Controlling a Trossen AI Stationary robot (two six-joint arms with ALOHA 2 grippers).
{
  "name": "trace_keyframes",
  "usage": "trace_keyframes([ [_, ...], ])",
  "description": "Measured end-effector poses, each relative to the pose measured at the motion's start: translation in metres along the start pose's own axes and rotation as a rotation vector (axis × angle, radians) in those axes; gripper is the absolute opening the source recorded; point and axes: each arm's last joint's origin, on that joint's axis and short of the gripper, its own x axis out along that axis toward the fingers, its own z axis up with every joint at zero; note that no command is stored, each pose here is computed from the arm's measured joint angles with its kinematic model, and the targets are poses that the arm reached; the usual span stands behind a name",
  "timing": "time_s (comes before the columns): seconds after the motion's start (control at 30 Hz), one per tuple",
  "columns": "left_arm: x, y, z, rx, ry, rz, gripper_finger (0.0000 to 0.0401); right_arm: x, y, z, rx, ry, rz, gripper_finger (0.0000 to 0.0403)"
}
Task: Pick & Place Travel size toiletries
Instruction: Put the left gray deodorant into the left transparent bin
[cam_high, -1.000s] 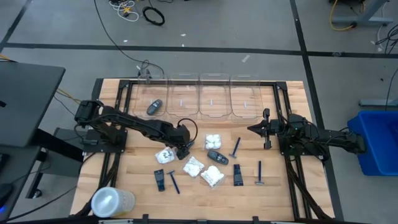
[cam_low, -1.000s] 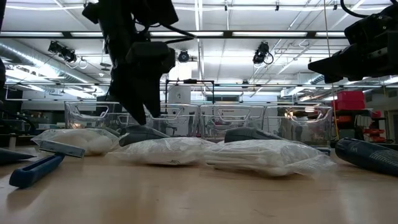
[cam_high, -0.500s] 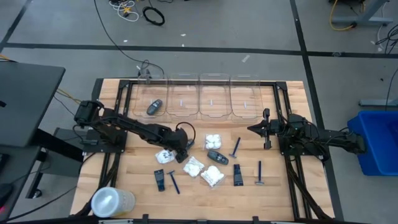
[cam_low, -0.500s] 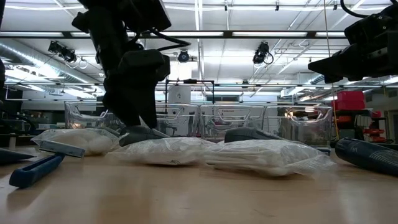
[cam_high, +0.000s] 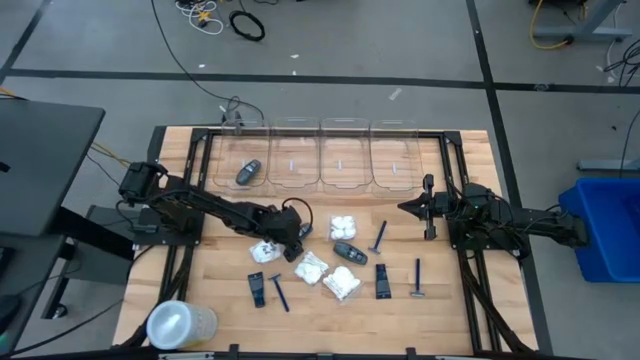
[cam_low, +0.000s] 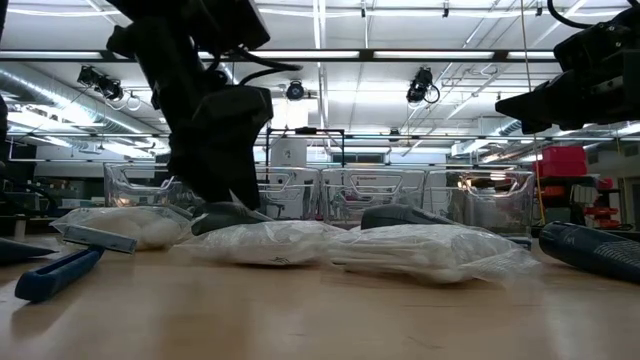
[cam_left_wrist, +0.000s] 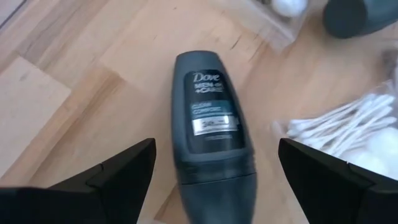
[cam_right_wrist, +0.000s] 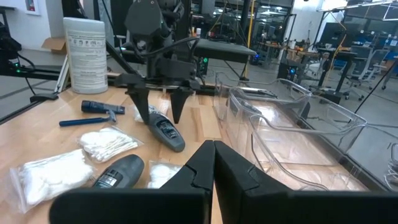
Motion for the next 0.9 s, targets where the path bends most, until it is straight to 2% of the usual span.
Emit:
trace_keyframes([
  [0.47, 0.001, 0.0, 0.002, 0.03, -0.05, 0.01, 0.0348, 0.0, 0.0, 0.0, 0.0, 0.0, 0.0, 0.0013],
  [0.9, 0.009, 0.006, -0.015, 0.021, -0.047, -0.002, 0.0348, 0.0, 0.0, 0.0, 0.0, 0.001, 0.0, 0.0014],
])
